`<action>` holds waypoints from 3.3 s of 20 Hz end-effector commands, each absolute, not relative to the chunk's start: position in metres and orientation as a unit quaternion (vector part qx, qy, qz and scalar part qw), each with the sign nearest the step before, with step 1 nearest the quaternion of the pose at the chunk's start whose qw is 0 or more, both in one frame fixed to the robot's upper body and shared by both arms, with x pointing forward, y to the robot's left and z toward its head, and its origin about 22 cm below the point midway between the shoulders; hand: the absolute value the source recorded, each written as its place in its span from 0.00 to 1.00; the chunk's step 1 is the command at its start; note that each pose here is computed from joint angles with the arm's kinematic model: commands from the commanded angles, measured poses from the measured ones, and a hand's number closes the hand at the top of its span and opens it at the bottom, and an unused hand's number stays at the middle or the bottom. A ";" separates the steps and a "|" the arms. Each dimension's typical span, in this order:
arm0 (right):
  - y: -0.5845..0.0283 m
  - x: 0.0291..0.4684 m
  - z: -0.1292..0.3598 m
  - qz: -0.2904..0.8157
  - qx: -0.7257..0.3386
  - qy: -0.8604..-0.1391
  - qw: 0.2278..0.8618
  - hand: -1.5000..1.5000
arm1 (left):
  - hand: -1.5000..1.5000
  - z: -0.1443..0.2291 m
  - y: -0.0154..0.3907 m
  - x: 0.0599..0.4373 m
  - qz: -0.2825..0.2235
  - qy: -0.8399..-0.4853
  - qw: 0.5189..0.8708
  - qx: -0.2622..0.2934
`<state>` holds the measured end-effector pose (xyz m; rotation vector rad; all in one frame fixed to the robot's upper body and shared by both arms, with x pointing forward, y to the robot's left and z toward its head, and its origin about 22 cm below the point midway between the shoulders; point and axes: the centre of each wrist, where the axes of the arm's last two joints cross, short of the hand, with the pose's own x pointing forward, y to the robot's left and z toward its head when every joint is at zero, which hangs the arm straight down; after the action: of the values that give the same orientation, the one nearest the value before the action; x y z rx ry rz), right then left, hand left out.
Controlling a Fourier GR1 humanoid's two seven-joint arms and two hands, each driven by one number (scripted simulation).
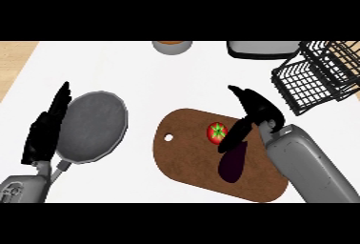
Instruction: Pick the tomato from the cutting board and place it in the tiered basket
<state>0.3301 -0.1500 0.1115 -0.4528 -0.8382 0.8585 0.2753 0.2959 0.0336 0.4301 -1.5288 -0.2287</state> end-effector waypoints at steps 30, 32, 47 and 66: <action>-0.096 0.323 0.062 0.441 -0.263 -0.319 0.797 0.00 | 0.50 0.019 0.286 0.267 -0.103 -0.690 0.690 0.191; -0.120 0.315 0.062 0.444 -0.259 -0.324 0.794 0.00 | 0.50 0.041 0.293 0.286 -0.105 -0.685 0.696 0.187; -0.101 0.323 0.014 0.544 -0.182 -0.288 0.766 1.00 | 0.50 0.036 0.290 0.284 -0.100 -0.690 0.690 0.193; -0.111 0.250 0.057 0.592 -0.169 -0.510 0.602 1.00 | 0.50 0.031 0.300 0.272 -0.098 -0.679 0.698 0.204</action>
<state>0.2847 -0.1113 0.0510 -0.4331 -1.0071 1.1830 0.2759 0.3035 0.0336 0.4474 -1.5260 -0.2244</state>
